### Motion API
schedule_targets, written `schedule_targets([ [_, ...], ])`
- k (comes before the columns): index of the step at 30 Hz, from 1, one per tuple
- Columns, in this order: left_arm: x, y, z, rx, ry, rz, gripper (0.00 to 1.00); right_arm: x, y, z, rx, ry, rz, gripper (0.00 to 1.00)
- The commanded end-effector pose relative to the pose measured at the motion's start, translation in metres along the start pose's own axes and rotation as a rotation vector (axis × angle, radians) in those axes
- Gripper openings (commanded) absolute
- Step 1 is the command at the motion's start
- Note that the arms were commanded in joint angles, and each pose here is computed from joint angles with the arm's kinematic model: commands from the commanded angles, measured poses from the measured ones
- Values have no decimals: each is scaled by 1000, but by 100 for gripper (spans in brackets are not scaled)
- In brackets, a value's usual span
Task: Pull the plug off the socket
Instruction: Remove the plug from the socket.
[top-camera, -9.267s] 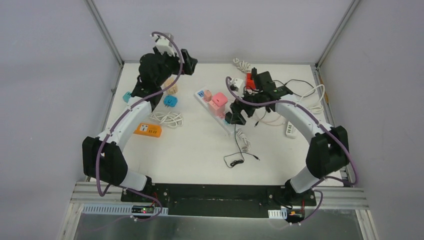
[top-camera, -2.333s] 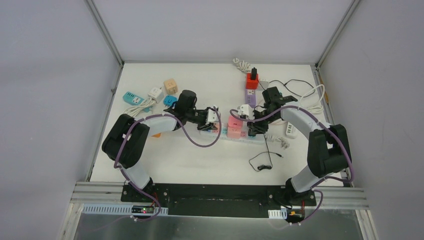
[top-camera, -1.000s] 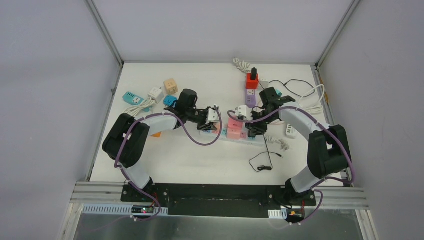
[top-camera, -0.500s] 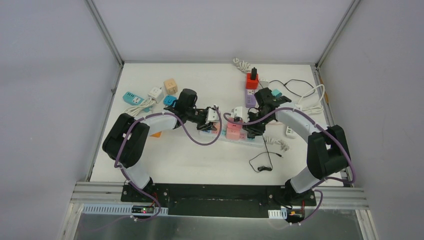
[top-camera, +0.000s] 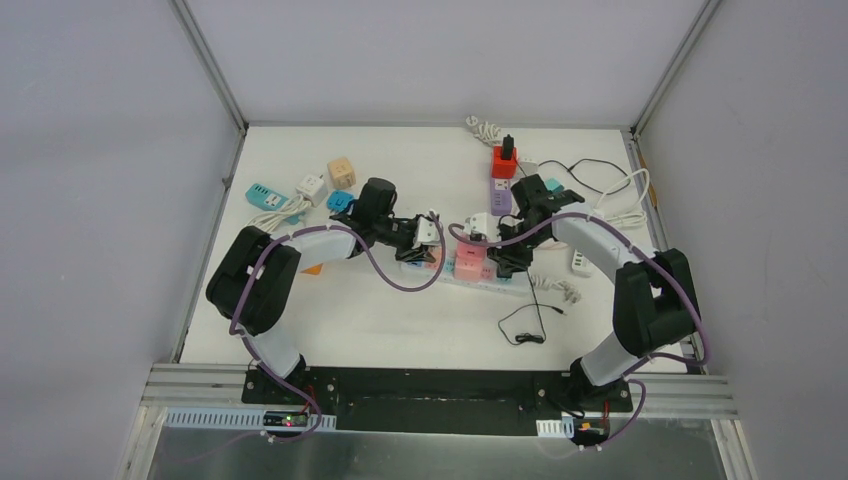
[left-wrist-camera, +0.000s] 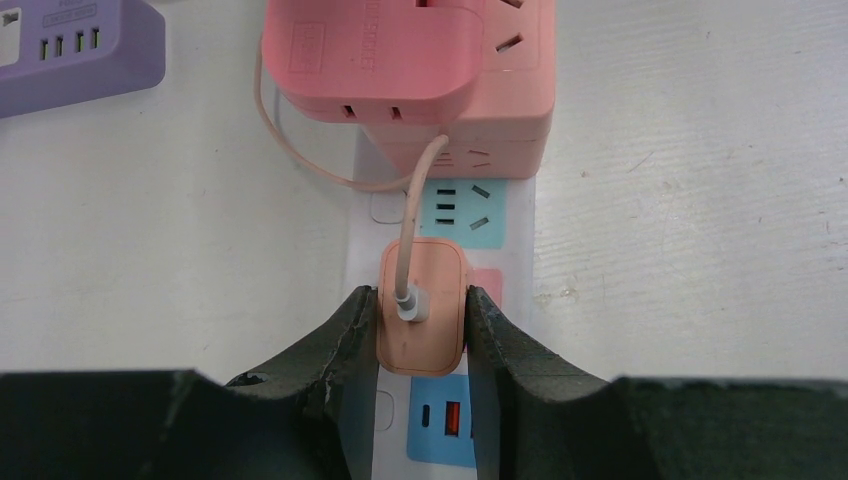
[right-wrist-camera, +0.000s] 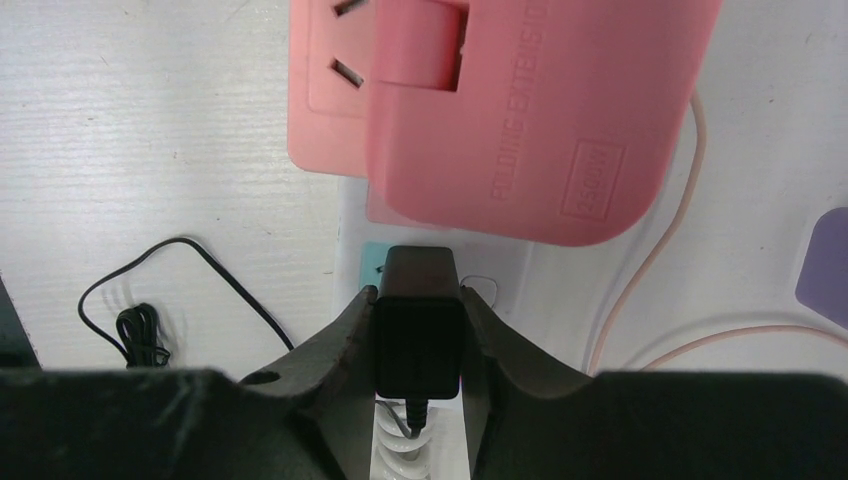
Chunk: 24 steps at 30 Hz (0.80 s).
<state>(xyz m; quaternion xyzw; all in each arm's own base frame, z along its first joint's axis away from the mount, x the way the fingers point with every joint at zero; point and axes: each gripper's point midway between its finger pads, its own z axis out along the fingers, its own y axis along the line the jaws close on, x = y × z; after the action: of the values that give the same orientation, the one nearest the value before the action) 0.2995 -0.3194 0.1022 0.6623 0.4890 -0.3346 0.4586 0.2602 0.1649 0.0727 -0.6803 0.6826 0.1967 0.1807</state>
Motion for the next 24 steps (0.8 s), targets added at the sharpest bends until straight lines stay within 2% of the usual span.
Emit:
schedule_targets([
  [1,11,-5,6,18,31,-1,0,-51,27,15,-108,-104,-33,0],
  [6,13,-5,6,20,36,-3,0,-25,17,14,-65,-45,-32,0],
  [10,12,-5,7,22,35,-1,0,-5,14,4,-71,-82,18,0],
  [14,12,-6,7,26,33,0,0,-17,14,3,-75,-125,26,0],
  [20,13,-5,7,24,38,1,0,-50,29,19,-104,-96,-61,0],
  [24,14,-6,7,26,42,0,0,-37,22,14,-69,-67,-57,0],
])
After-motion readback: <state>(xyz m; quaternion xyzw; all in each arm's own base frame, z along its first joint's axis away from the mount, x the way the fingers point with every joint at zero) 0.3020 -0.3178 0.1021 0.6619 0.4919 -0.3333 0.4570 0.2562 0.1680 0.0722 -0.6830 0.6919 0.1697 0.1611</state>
